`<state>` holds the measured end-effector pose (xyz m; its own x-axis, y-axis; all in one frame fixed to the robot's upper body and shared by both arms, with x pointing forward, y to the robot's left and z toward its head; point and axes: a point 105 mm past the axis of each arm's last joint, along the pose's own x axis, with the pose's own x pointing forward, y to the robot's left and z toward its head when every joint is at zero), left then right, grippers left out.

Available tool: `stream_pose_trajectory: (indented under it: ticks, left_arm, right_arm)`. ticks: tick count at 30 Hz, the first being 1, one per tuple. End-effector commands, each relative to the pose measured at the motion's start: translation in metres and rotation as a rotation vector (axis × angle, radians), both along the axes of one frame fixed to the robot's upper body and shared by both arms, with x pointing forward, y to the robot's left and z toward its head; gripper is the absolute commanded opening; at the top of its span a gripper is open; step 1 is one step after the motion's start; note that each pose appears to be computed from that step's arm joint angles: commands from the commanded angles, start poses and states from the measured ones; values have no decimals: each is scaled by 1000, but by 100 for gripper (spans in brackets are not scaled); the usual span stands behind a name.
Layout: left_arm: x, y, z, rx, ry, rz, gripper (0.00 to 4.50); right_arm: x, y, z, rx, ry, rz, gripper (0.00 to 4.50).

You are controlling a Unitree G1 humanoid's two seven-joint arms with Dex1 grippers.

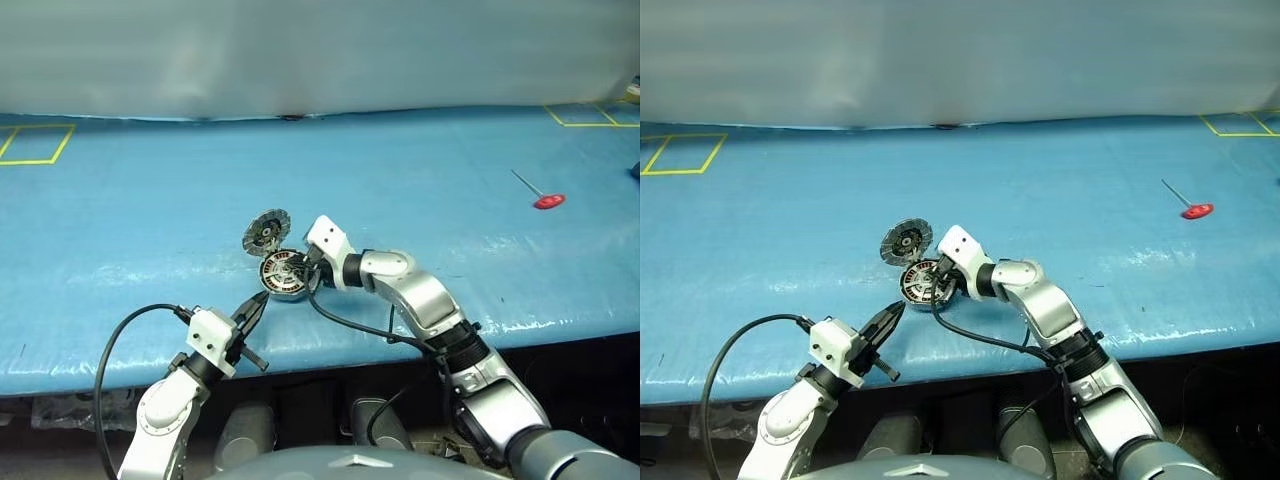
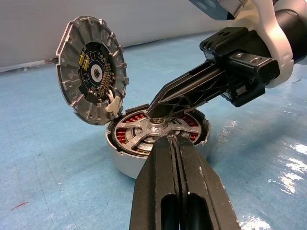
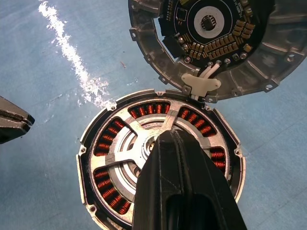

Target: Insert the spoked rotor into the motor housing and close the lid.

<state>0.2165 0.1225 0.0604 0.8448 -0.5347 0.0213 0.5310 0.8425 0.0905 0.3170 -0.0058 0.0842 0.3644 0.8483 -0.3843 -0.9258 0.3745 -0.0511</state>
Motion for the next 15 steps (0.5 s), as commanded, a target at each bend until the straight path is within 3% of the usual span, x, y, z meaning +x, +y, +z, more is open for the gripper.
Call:
stream_pose_trajectory:
  ticks: [1,9,15]
  left_arm:
    - [1,0,7,-5,-41,4,3]
    - [0,1,3,2,-36,20,3]
    - [-4,12,6,4,-35,41,3]
  right_arm:
    - [-3,12,35,-15,-143,125,0]
    - [-12,14,42,-248,-318,382,0]
    - [-3,4,62,-274,-360,388,0]
